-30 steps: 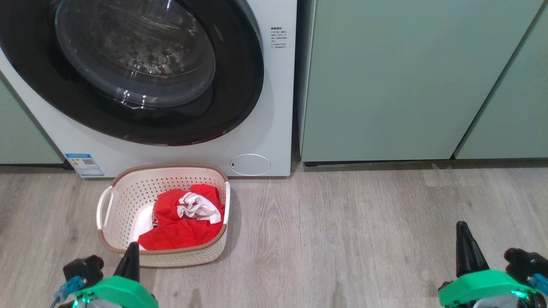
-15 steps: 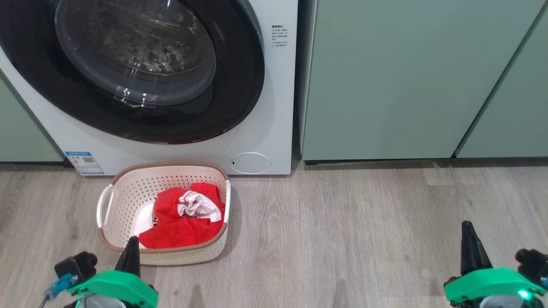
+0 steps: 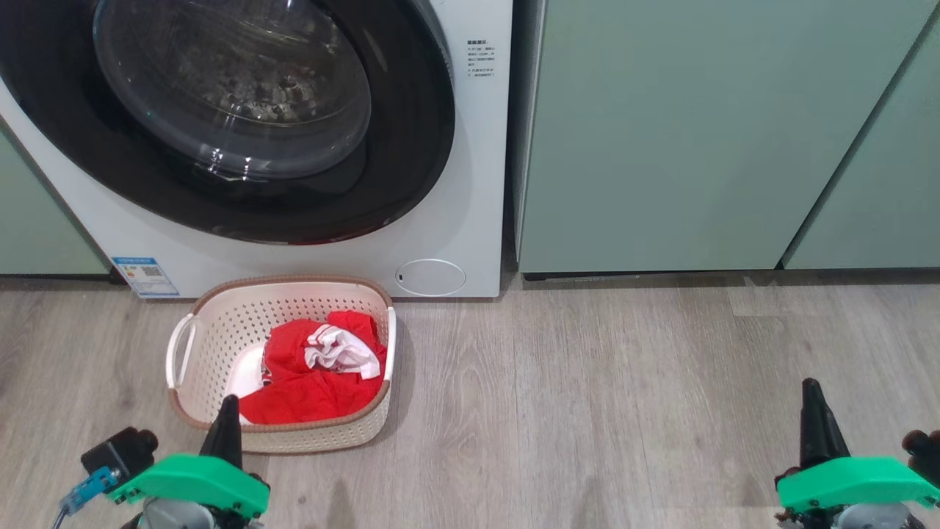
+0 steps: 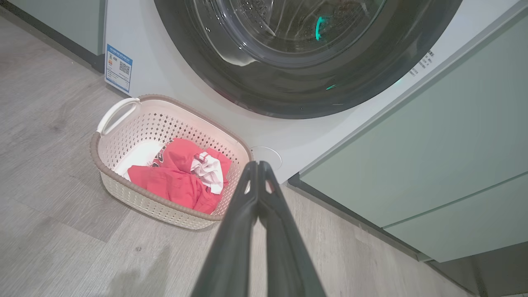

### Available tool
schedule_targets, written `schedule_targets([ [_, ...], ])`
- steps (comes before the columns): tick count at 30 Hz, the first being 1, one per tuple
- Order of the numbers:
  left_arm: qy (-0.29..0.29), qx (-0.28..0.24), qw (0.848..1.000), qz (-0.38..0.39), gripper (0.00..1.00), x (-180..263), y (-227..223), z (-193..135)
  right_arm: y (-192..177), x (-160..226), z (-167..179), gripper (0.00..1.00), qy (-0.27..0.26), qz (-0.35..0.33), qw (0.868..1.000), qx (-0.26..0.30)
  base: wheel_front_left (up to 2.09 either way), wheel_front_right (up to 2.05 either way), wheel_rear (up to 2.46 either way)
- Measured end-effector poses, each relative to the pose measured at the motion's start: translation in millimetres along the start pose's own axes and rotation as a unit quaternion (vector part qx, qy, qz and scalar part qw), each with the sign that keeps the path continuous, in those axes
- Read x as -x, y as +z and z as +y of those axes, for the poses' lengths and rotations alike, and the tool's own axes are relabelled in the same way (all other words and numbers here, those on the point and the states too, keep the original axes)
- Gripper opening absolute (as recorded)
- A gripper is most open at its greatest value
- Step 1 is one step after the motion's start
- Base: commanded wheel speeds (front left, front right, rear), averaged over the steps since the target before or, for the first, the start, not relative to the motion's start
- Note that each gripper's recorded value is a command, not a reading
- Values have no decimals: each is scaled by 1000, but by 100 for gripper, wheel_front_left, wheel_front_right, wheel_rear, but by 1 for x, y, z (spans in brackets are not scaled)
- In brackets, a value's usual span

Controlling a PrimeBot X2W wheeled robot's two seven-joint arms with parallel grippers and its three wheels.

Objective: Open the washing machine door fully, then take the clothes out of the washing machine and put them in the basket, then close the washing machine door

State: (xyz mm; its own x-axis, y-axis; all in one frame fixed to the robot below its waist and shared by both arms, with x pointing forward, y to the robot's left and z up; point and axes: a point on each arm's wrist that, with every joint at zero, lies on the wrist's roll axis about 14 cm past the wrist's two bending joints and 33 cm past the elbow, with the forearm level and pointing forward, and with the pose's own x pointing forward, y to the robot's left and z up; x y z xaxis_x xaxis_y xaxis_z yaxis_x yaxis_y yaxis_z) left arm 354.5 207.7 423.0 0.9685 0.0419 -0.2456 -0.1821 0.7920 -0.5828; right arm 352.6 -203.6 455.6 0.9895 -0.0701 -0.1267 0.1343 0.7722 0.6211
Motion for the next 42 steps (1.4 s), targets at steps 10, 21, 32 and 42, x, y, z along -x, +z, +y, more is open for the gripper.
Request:
schedule_targets([
  [10, -1, 49, 999, -1, 0, -1, 3, -3, 1, -1, -1, 0, -5, 2, 999, -48, 0, 0, 0],
  [21, -5, 112, 994, -3, 0, -3, 6, -9, 2, -4, -1, 0, -8, 6, 994, -106, 0, 0, 0],
  [32, -12, 172, 985, -7, 0, -5, 11, -14, 7, -8, 2, 0, -5, 4, 986, -165, 0, 0, 0],
  [42, -23, 226, 974, -5, 0, -6, 14, -21, 7, -9, 1, 0, -6, 7, 976, -219, 0, 0, 0],
])
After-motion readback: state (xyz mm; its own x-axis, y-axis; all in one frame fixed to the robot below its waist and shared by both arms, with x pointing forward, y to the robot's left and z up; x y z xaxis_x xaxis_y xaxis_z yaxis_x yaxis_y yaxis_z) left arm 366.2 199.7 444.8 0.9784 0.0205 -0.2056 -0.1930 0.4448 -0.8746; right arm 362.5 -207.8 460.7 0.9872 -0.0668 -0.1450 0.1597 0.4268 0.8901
